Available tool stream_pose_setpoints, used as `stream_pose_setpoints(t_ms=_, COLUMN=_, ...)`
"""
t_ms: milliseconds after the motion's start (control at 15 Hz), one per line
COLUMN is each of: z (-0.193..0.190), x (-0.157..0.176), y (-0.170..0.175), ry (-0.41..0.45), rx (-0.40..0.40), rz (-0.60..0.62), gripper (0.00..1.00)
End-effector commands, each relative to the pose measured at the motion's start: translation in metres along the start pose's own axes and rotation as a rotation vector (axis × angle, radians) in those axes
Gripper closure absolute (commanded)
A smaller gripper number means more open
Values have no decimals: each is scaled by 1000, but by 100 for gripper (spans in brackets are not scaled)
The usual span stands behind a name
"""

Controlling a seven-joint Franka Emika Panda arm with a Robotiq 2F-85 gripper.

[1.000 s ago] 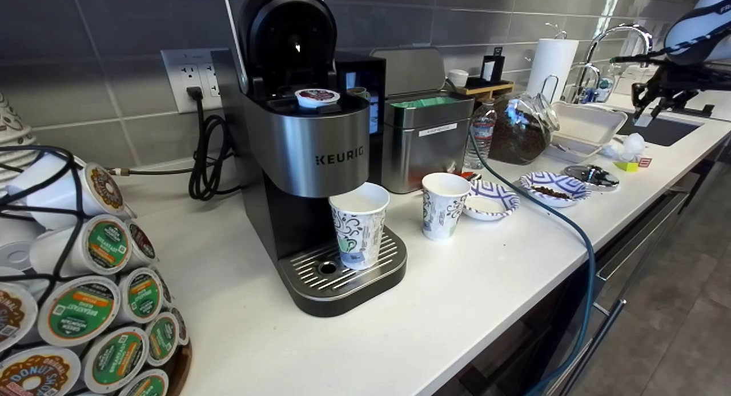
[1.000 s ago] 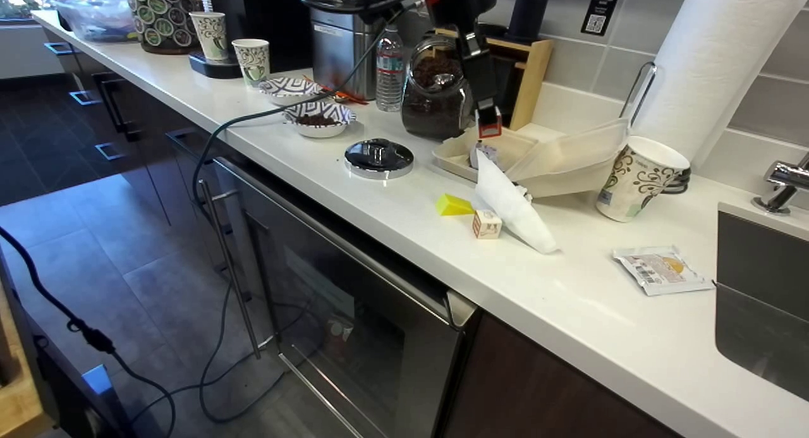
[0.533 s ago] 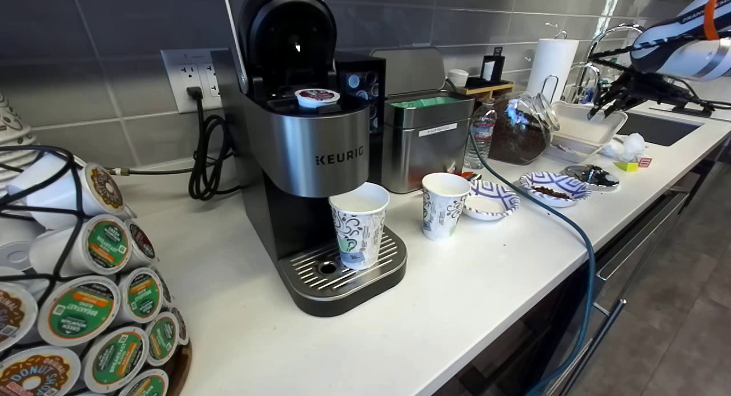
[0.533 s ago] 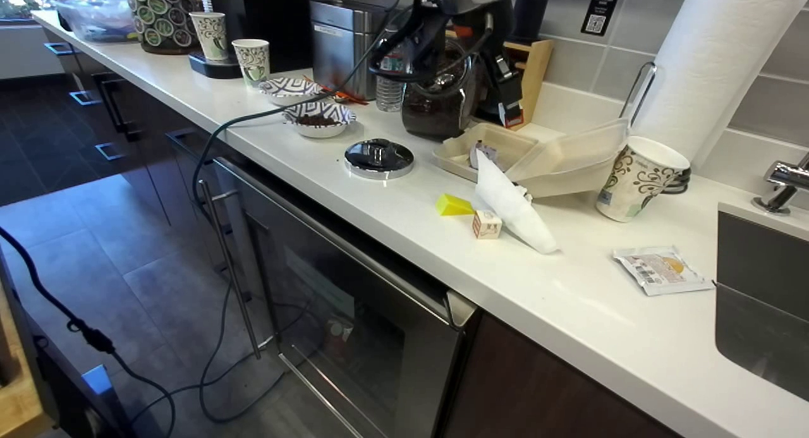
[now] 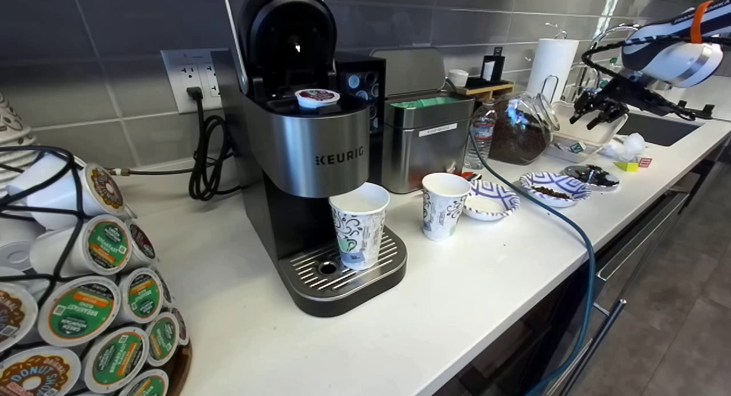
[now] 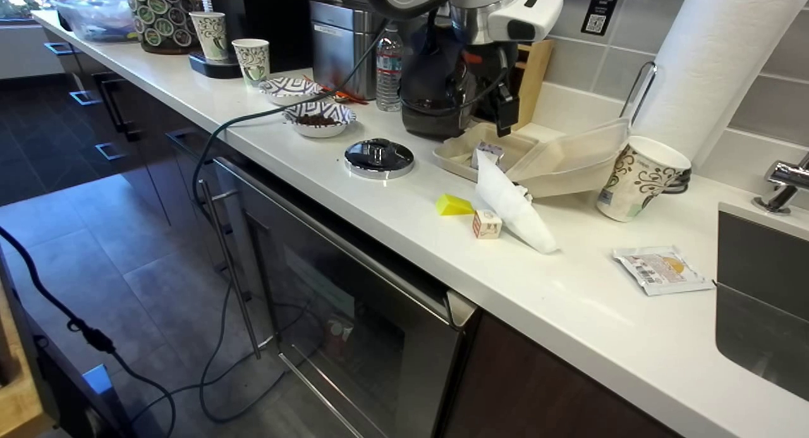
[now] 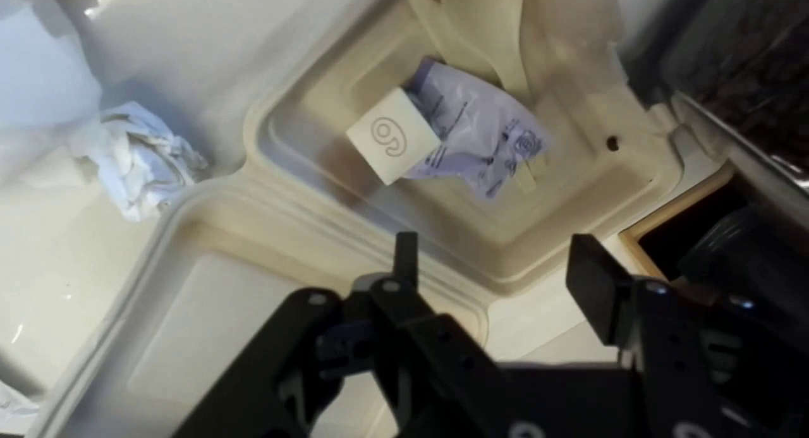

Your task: Put the cubes and the whistle into the paper takeaway box

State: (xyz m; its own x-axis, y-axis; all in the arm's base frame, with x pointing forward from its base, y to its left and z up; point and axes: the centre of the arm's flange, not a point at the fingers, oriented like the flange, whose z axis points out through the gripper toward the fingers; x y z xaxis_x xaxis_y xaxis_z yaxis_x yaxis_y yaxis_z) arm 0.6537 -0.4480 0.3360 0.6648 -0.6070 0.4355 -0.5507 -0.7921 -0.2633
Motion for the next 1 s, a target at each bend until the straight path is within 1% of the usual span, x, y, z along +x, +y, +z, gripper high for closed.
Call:
stream_pose_setpoints(t_ms=0, z=-18, x=2, y=20, ry=-48, rx=72, rz=-15, gripper=4)
stream_pose_setpoints(t_ms=67, z=-33, x=-7, y=24, ry=-69, rx=63, rz=-57, gripper=0)
stream_pose_setpoints(t_ms=133, z=-46, x=-14, y=27, ry=-94, rx=42, rz=-100, gripper=0)
stream_pose_setpoints(t_ms=267, z=-77, x=-35, y=25, ry=-114, rx=12, rz=-229, gripper=0)
stream_pose_setpoints(t_ms=333, z=-87, x=-44, y=22, ry=-111, rx=-2, rz=-280, gripper=0)
stream_pose_setpoints(t_ms=400, z=-97, x=-51, y=19, ry=-64, rx=-29, rz=-333, gripper=0)
stream_pose_setpoints(t_ms=467, z=-65, x=-4, y=26, ry=-70, rx=4, rz=-242, gripper=0)
stream_pose_setpoints(t_ms=533, z=-76, x=-7, y=23, ry=-66, rx=-5, rz=-276, gripper=0)
stream_pose_setpoints(t_ms=667, z=-87, x=-13, y=18, ry=-68, rx=-11, rz=-304, gripper=0)
stream_pose_setpoints(t_ms=933, z=-85, x=-19, y=19, ry=-77, rx=-15, rz=-315, gripper=0)
